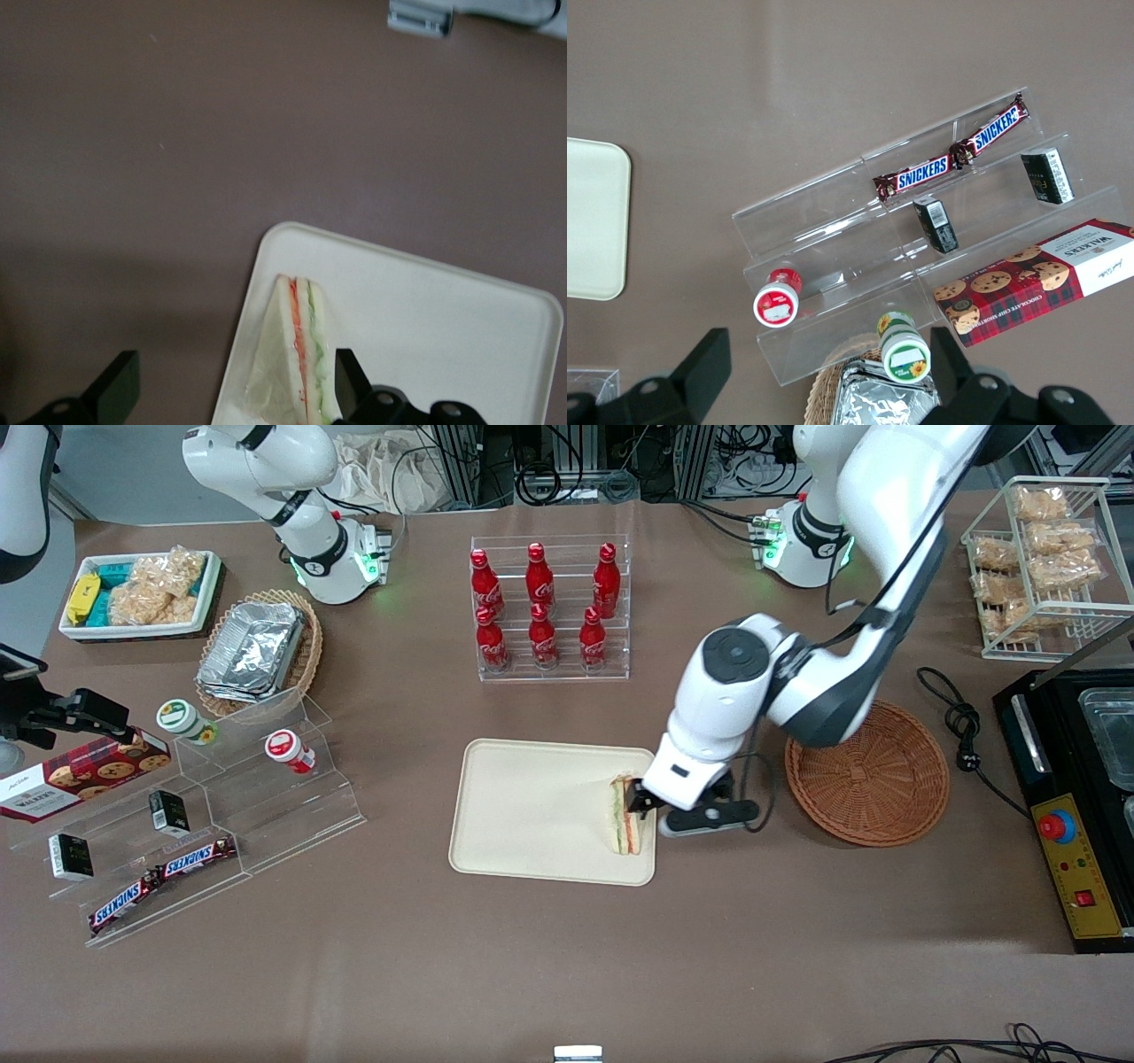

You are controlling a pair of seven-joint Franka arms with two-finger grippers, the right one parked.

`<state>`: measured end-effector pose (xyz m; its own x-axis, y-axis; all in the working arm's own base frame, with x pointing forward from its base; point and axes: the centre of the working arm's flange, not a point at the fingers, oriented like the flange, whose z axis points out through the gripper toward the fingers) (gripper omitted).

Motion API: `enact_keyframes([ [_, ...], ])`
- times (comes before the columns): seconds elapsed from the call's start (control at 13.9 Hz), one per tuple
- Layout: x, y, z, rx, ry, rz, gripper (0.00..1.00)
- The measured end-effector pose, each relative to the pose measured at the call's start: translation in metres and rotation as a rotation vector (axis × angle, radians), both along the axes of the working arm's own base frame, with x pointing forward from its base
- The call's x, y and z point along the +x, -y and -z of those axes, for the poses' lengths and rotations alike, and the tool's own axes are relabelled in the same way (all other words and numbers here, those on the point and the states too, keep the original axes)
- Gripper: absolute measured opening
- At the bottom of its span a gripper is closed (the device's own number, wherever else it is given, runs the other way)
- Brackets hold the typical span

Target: Place sandwich from basket to tray

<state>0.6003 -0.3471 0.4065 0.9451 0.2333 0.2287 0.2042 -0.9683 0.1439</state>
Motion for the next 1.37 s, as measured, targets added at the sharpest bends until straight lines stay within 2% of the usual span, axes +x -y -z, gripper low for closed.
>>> enact_keyframes([
  [0.14, 0.005, -0.018, -0.035, 0.005, -0.023, -0.051, 0.99],
  [0.5, 0.018, -0.084, -0.105, -0.003, -0.160, -0.038, 0.99],
  [0.65, 0.010, -0.116, -0.130, 0.007, -0.215, -0.040, 0.99],
  [0.86, -0.015, -0.155, -0.171, 0.032, -0.294, -0.023, 0.99],
  [1.15, -0.048, -0.220, -0.218, 0.033, -0.326, 0.005, 0.99],
  [1.37, -0.077, -0.259, -0.235, 0.023, -0.317, 0.001, 0.99],
])
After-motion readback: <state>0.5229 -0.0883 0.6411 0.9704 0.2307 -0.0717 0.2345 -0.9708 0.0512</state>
